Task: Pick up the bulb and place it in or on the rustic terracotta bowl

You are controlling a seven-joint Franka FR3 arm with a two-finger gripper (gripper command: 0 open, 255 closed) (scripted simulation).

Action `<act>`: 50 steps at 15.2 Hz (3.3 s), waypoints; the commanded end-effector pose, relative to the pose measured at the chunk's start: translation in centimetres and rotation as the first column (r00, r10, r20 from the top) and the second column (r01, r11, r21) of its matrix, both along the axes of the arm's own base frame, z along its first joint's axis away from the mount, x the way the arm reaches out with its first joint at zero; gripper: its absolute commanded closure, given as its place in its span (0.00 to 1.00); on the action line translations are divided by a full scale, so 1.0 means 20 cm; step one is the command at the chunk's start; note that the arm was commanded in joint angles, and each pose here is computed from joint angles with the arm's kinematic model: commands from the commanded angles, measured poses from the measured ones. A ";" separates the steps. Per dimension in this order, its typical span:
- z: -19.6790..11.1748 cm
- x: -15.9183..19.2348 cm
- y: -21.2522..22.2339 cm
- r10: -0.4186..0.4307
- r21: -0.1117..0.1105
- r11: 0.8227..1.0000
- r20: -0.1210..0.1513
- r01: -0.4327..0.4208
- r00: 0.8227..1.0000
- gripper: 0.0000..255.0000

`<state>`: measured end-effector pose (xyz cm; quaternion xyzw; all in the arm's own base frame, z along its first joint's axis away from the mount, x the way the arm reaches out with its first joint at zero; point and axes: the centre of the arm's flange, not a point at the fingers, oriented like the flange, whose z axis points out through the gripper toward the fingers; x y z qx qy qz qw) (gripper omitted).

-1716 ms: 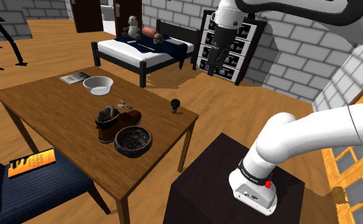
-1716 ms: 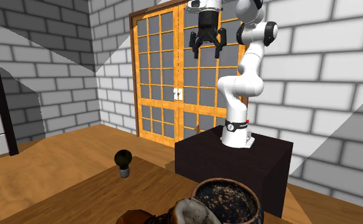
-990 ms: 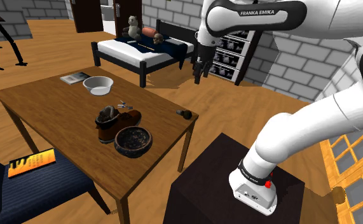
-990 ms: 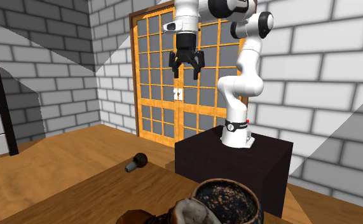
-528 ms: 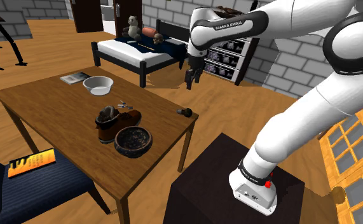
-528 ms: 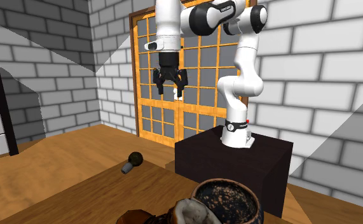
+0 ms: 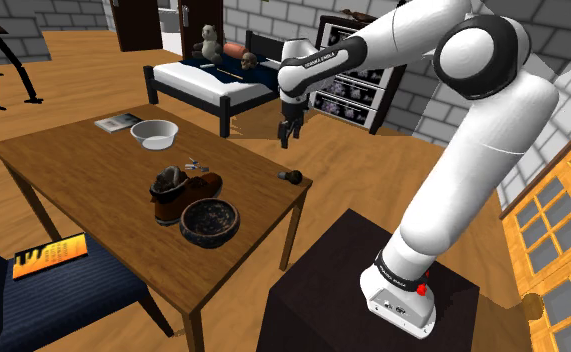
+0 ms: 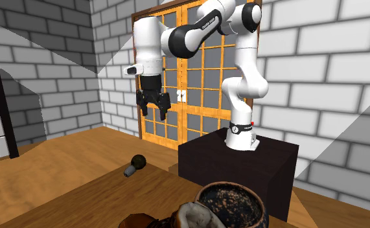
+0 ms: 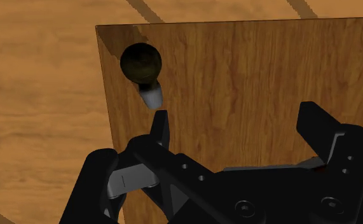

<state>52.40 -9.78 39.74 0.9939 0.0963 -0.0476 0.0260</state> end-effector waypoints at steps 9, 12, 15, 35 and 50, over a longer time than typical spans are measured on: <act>-0.48 0.42 -0.21 0.028 -0.010 1.000 -0.038 -0.029 0.999 0.00; -0.63 0.54 -0.28 0.037 -0.012 0.999 -0.049 -0.037 0.998 0.00; -0.70 0.55 -0.29 0.038 -0.013 0.999 -0.051 -0.038 0.998 0.00; -0.84 0.53 -0.30 0.038 -0.013 0.999 -0.051 -0.038 0.998 1.00; -1.15 0.32 -0.50 0.146 0.024 0.989 -0.069 -0.145 0.987 0.00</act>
